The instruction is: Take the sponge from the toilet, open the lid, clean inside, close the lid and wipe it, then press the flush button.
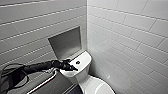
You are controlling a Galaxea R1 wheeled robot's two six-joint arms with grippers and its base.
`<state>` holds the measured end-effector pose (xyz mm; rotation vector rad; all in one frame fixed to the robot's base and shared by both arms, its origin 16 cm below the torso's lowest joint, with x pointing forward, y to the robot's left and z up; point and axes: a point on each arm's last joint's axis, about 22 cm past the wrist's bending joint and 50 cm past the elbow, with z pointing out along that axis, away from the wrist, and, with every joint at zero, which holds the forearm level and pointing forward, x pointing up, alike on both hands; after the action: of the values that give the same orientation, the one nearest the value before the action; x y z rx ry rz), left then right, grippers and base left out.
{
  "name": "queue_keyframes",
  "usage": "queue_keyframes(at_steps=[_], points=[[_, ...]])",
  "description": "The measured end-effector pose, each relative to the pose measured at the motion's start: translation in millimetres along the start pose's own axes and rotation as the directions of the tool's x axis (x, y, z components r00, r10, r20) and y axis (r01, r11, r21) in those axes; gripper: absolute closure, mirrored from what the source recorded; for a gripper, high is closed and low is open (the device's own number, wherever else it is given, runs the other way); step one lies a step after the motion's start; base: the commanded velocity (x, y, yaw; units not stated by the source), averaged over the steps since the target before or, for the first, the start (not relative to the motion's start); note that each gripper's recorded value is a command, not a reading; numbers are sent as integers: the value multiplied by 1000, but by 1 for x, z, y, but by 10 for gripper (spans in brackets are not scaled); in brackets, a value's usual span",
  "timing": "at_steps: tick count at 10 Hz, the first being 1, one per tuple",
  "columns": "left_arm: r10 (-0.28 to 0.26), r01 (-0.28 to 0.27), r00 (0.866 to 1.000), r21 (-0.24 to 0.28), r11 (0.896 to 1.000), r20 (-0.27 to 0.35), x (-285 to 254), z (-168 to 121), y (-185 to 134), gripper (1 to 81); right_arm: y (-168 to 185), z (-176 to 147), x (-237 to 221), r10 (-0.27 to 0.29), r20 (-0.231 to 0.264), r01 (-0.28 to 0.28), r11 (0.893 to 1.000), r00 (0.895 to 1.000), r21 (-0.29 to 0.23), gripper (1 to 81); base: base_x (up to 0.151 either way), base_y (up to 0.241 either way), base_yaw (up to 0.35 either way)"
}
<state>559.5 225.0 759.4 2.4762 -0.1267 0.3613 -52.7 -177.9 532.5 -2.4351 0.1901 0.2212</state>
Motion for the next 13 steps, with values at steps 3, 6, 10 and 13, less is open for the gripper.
queue_keyframes(at_steps=[3, 6, 10, 13], points=[[17, -15, 998, 29, 999, -57, 52, -14, 6, 811, 0, 0, -1, 1, 2, -1, 1000, 1000, 0, 811, 0, 0, 0], [10, -8, 998, 49, 999, -56, 61, -8, 2, 811, 0, 0, -1, 5, 2, -5, 1000, 1000, 0, 811, 0, 0, 0], [1, 7, 997, 98, 995, -75, 83, 18, -7, 811, 0, 0, -3, 12, 7, -12, 1000, 1000, 1, 811, 0, 0, 0], [-9, 17, 998, 126, 992, -64, 91, 50, -17, 811, 2, 2, -9, 35, 27, -35, 999, 999, -3, 811, 0, 0, 0]])
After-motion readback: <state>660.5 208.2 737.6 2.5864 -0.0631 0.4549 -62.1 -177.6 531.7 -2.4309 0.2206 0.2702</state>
